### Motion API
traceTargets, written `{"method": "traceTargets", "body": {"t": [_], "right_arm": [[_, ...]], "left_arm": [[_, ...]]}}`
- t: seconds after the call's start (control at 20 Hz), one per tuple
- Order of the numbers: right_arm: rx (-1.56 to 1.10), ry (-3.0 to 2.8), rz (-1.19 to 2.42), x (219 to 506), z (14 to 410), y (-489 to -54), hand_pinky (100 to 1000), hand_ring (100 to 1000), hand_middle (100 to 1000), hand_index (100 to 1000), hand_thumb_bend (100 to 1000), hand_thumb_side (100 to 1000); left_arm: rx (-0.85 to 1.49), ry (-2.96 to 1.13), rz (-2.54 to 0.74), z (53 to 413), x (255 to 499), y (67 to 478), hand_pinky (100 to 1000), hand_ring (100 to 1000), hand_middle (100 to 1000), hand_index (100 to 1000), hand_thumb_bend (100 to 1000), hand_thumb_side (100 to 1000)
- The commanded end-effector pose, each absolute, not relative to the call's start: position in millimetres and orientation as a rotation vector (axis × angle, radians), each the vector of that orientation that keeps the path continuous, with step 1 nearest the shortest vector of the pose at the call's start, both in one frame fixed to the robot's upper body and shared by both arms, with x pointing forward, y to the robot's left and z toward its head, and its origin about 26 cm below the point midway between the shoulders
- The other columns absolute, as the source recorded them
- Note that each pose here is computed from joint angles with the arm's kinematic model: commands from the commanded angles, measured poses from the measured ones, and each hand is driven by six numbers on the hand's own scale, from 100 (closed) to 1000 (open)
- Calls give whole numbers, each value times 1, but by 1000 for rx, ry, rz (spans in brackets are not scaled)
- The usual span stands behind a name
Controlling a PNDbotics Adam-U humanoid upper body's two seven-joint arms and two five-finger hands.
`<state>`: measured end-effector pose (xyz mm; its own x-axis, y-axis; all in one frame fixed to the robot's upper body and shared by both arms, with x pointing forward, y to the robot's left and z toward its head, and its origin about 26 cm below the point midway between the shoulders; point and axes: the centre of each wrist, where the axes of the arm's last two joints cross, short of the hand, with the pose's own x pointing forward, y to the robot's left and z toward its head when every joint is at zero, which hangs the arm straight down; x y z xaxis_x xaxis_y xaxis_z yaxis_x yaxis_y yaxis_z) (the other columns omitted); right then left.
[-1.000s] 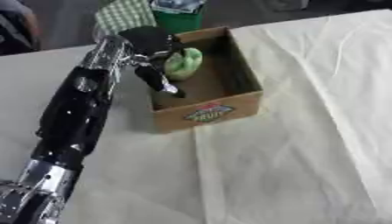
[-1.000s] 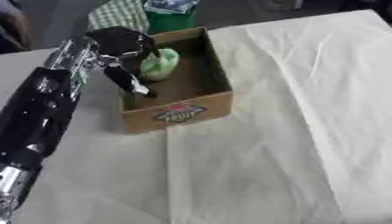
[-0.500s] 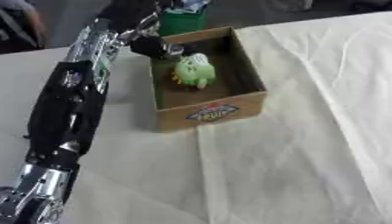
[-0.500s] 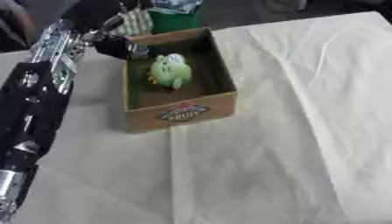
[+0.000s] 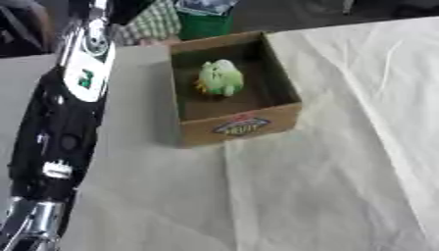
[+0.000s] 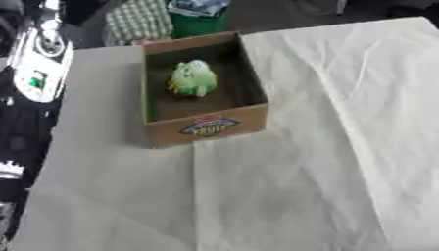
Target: Pick up objects on the table and place them in the box.
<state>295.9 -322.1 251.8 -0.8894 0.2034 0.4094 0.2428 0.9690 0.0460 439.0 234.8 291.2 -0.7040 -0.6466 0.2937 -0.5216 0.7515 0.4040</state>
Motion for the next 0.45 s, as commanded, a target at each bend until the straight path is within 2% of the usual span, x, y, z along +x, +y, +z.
{"method": "traceTargets", "body": {"t": [0.05,0.25,0.45], "right_arm": [[-373,-2736,-114,291,261,-328,833,715,743,879,100,514],[-402,-2728,-131,290,257,-331,833,715,744,879,100,515],[-427,-2722,-140,289,255,-334,833,715,744,879,100,515]], "left_arm": [[718,-2540,-344,303,417,249,731,627,552,754,156,775],[467,-2448,-279,288,385,275,757,625,549,751,133,747],[454,-2445,-61,285,347,302,768,628,553,751,116,724]]}}
